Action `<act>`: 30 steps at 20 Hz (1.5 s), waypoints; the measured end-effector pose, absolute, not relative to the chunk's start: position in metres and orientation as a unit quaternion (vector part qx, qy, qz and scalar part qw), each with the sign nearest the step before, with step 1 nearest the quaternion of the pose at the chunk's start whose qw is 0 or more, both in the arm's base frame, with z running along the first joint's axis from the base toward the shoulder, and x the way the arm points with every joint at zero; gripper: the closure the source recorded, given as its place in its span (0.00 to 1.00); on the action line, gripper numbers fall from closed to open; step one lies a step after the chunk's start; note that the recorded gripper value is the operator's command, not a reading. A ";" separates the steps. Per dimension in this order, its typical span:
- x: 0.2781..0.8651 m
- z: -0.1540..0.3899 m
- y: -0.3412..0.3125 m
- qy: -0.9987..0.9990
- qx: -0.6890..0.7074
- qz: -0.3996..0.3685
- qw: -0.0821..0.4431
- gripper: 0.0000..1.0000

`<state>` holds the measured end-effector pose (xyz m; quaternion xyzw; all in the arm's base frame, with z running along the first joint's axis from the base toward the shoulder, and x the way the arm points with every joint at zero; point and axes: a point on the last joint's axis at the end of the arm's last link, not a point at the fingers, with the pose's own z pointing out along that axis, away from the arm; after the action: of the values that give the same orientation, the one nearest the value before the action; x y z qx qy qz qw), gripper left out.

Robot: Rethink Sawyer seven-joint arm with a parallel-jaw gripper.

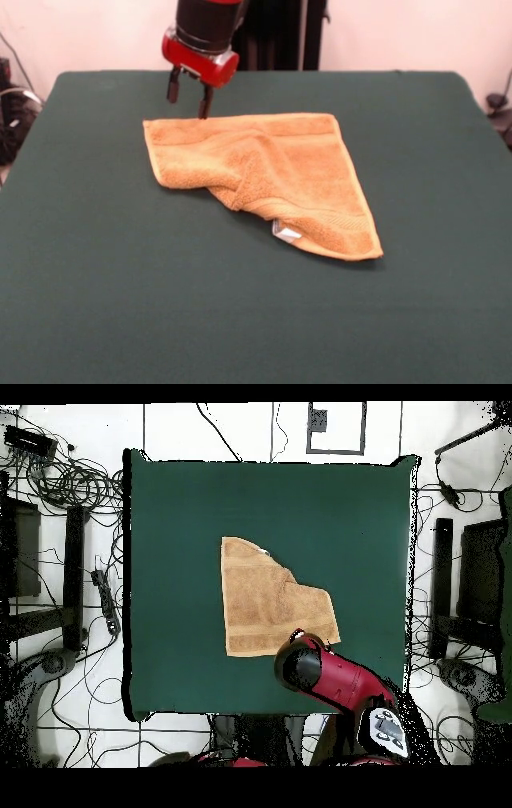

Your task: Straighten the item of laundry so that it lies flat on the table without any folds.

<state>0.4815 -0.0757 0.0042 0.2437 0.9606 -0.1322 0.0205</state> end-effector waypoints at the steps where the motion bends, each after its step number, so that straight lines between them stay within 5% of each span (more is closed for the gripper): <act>1: 0.482 0.005 -0.075 0.961 0.243 -0.132 0.021 0.00; 30: 0.515 0.025 -0.080 0.961 0.247 -0.127 0.008 0.00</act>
<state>0.5154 -0.0798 0.0251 0.2467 0.9607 -0.1270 0.0080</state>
